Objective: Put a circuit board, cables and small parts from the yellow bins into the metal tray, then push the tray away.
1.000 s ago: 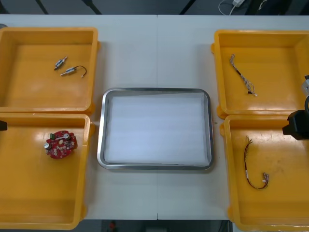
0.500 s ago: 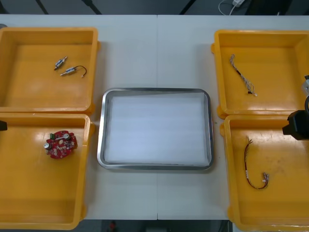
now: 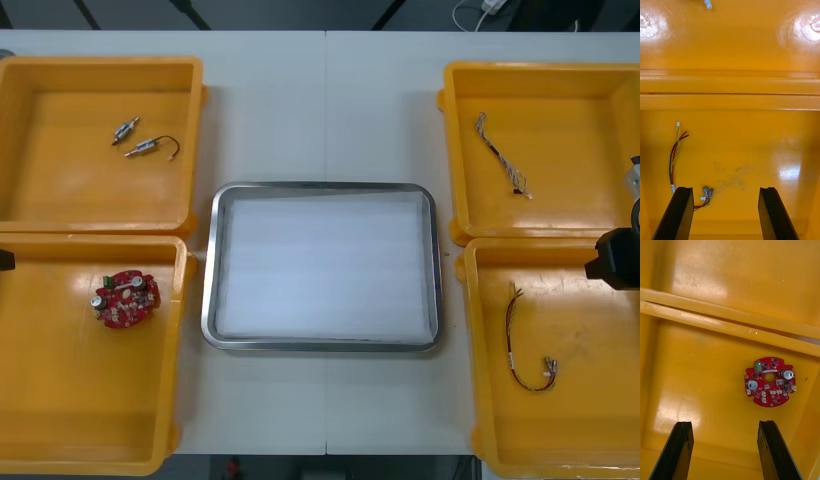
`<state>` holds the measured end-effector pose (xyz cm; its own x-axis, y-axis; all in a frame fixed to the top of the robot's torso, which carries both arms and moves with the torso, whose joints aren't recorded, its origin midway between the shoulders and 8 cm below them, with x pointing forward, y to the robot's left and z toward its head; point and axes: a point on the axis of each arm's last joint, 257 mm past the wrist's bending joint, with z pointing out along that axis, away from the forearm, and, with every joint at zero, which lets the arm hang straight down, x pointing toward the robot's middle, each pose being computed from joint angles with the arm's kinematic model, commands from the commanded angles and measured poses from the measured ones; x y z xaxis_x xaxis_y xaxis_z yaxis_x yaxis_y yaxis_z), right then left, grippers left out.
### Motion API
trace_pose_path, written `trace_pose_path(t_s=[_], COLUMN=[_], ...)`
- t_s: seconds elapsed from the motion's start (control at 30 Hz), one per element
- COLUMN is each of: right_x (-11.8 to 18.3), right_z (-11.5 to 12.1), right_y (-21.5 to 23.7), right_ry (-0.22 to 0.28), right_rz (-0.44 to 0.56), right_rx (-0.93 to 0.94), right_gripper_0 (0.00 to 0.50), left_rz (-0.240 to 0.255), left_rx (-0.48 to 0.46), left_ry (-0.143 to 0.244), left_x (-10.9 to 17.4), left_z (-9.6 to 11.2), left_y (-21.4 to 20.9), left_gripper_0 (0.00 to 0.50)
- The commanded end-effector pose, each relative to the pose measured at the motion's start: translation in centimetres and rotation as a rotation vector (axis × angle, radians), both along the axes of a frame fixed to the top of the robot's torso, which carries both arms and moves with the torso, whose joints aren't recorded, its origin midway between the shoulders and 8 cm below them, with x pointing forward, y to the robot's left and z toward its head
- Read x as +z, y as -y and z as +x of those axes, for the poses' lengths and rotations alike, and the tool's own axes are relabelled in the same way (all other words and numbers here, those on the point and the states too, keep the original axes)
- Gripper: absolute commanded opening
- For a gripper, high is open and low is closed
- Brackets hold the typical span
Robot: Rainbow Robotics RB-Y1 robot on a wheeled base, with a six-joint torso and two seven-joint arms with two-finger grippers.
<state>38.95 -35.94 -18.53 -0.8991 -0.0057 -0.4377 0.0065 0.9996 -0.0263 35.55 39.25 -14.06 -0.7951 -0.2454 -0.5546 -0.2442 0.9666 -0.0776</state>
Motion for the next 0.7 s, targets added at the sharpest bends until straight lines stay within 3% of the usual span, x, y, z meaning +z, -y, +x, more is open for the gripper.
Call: trace_pose_path(t_s=[0.03, 0.7], right_x=[1.11, 1.11], right_z=[0.09, 0.09], right_y=[1.34, 1.34], right_ry=[0.027, 0.027], right_rz=[0.002, 0.002], right_rx=[-0.052, -0.052], right_gripper_0=[0.5, 0.5], left_rz=[0.036, 0.036], left_rx=[-0.054, -0.054], left_ry=[0.002, 0.002], left_x=[0.17, 0.17], left_z=[-0.63, -0.63], left_y=[-0.03, -0.03], left_gripper_0=[0.5, 0.5])
